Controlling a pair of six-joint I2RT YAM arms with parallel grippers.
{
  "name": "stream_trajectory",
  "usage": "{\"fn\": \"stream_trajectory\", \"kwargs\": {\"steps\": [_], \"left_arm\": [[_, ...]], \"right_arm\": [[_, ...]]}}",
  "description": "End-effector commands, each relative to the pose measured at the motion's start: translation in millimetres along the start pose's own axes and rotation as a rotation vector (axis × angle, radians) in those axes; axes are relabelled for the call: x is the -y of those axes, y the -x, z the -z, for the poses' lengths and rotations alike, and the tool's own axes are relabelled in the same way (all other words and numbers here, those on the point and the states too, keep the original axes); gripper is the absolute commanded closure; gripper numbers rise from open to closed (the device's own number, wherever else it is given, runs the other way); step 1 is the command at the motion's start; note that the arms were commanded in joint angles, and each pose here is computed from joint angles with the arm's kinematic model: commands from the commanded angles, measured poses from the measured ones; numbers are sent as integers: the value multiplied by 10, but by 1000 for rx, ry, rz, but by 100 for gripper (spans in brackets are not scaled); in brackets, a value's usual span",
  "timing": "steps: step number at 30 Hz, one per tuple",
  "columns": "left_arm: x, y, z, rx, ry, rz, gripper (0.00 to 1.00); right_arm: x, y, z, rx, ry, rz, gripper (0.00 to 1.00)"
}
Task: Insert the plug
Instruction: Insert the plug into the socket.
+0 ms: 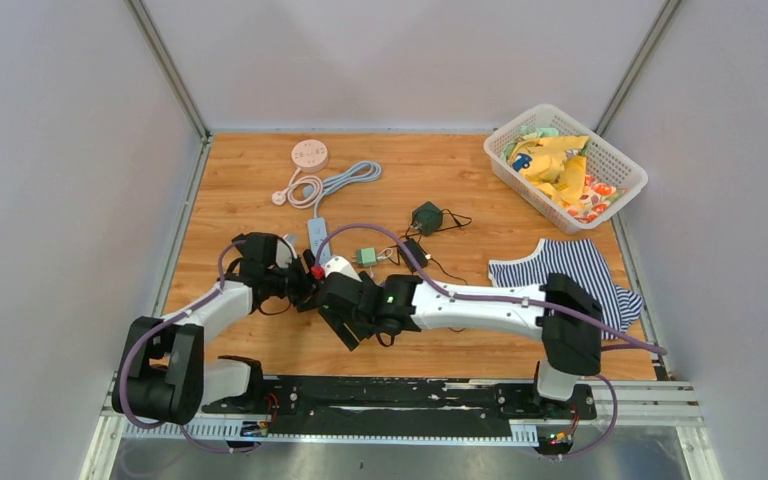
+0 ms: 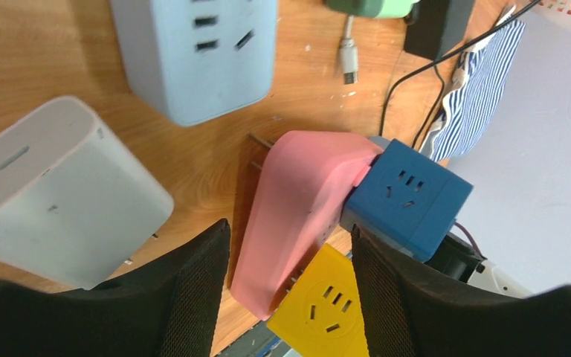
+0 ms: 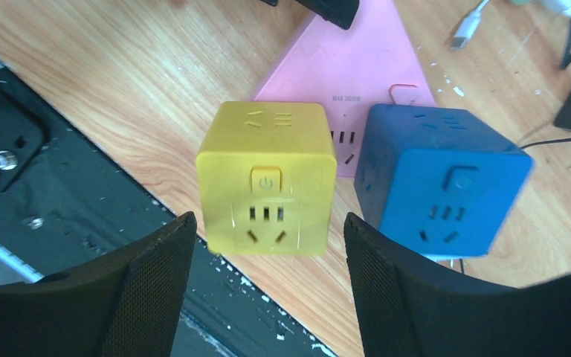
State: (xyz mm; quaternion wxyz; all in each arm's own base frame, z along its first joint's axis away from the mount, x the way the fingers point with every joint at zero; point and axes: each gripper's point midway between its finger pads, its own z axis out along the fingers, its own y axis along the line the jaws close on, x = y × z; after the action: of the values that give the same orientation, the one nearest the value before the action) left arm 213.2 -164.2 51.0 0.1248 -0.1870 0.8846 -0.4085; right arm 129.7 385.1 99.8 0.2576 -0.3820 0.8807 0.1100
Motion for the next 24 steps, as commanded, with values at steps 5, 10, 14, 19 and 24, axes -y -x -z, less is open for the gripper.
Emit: {"fn": "stream_trajectory", "kwargs": {"steps": [5,10,14,19,24], "left_arm": [[91,98,62,21,15,-75,37],[71,98,59,15,29,-70,37],[10,65,29,-15,46,-68,37],[-36,27,-25,-31,38,-35,37],[30,45,-37,-52,17,-40,38]], "right_arm": [[196,119,394,77,9,-33,34],[197,264,488,155,27,-57,56],[134,219,371,171,59,-82,70],[266,-66,-37,92,-23,-86,76],[332,-151,11,71,-45,-88,77]]}}
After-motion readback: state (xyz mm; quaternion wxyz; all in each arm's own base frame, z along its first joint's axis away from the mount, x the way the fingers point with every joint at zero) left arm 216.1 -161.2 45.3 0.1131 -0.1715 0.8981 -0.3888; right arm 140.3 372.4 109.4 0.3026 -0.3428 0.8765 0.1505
